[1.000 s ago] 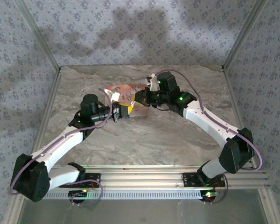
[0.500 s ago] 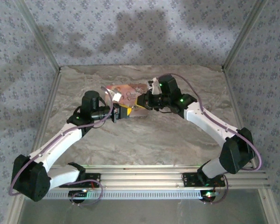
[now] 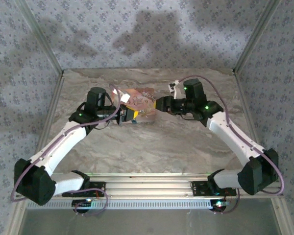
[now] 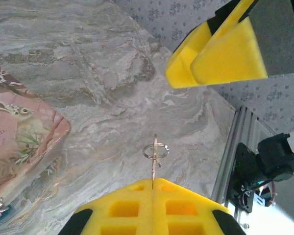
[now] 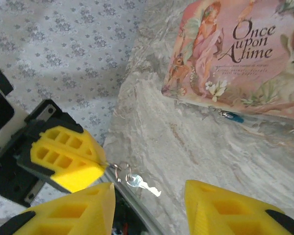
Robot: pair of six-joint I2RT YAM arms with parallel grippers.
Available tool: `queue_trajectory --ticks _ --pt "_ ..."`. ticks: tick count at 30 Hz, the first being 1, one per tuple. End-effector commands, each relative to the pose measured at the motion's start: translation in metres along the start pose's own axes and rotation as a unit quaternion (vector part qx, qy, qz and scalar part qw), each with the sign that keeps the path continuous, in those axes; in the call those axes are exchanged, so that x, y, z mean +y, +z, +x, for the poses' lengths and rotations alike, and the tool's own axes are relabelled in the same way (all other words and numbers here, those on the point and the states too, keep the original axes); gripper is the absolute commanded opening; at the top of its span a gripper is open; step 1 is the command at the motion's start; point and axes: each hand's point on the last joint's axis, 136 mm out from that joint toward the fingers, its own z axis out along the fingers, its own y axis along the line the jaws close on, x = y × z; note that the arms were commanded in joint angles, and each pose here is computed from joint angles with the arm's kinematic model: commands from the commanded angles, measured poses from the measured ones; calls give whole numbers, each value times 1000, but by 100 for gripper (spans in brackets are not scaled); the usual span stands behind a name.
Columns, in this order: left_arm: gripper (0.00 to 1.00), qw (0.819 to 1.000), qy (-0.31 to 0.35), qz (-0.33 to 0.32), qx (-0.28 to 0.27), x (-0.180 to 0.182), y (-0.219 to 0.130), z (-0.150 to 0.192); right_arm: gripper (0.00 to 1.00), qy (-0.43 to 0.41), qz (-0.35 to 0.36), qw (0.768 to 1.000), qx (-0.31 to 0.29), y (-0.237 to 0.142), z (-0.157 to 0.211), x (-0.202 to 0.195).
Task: Unlock the padlock with the key
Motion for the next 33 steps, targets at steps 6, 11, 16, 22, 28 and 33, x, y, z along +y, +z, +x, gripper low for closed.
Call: queue_trajectory --ticks 6,11,16,22,28,33 --pt "0 996 18 67 61 -28 -9 2 50 -220 -40 973 59 -11 32 36" --pt "0 990 3 101 94 -37 -13 6 52 -287 -64 953 79 -11 44 47" --pt "0 987 -9 116 110 -42 -15 12 52 -298 -98 945 98 -9 50 57" --pt "0 985 -14 130 113 -45 -17 12 52 -307 -87 939 129 1 59 54" --pt "0 982 -19 144 120 -49 -18 13 52 -316 -93 933 147 15 64 56" --pt "0 981 -18 150 119 -51 -21 13 46 -313 -102 929 167 28 70 55"
